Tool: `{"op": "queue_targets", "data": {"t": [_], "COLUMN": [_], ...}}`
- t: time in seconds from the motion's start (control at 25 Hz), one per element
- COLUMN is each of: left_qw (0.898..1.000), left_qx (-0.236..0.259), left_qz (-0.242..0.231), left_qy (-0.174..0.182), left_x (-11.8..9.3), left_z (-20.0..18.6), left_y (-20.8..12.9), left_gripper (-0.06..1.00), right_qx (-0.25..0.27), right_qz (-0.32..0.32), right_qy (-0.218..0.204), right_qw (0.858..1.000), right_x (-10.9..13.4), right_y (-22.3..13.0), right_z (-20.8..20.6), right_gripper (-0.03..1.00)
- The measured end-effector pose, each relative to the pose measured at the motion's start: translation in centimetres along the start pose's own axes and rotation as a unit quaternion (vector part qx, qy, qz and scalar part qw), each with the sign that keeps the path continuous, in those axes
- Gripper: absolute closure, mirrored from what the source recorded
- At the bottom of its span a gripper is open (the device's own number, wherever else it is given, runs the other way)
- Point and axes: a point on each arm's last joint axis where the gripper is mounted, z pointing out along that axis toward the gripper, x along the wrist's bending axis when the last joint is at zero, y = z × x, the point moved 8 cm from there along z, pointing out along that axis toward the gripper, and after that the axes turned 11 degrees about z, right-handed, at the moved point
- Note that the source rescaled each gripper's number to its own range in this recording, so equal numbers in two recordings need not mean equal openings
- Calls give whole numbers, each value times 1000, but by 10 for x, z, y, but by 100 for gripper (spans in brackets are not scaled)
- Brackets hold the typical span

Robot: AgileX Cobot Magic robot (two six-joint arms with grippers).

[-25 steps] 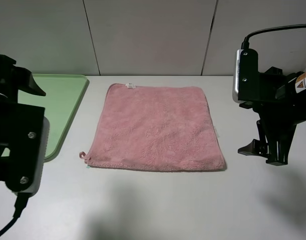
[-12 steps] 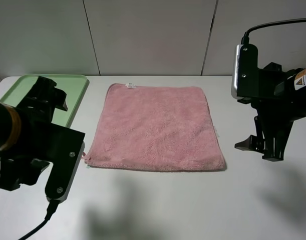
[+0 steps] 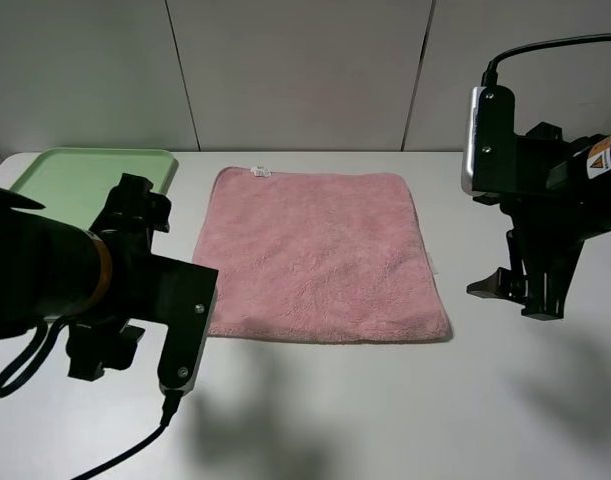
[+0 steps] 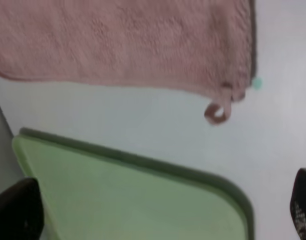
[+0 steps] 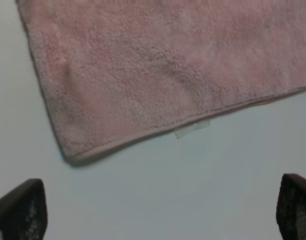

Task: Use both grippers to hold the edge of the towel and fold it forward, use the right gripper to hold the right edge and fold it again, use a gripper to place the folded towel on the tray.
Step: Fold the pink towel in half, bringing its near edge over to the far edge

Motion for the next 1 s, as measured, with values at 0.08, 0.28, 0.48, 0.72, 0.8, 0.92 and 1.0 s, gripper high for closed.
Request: {"op": "queue_targets", "data": {"t": [0.08,0.28,0.48,0.72,0.8,0.92,1.0], "left_qw": [999,995,992,992,993,992,992], "left_qx": [-5,0,-14,-38,-39,-47,-53], "left_qz": [-40,-103,-128,-118,-113,-107,-103], "left_qy": [-1,-3,3,-14,-27,-42,-48], "left_x": [3,11,17,11,5,-1,-4], "left_z": [6,20,26,40,47,56,61], "left_y": [-5,-28,-36,-22,-18,-12,-7], "left_gripper": [-4,-4,-4,-4,-4,-4,-4], "right_qx": [-3,-11,-12,-15,-15,-15,-15], "right_qz": [0,0,0,0,0,0,0], "right_qy": [-3,-11,-12,-15,-15,-15,-15], "right_qw": [1000,1000,1000,1000,1000,1000,1000], "right_x": [-1,-4,-4,-5,-5,-5,-5], "right_y": [1,4,4,5,5,5,5], "right_z": [0,0,0,0,0,0,0], "right_gripper": [-3,-3,-3,-3,-3,-3,-3]}}
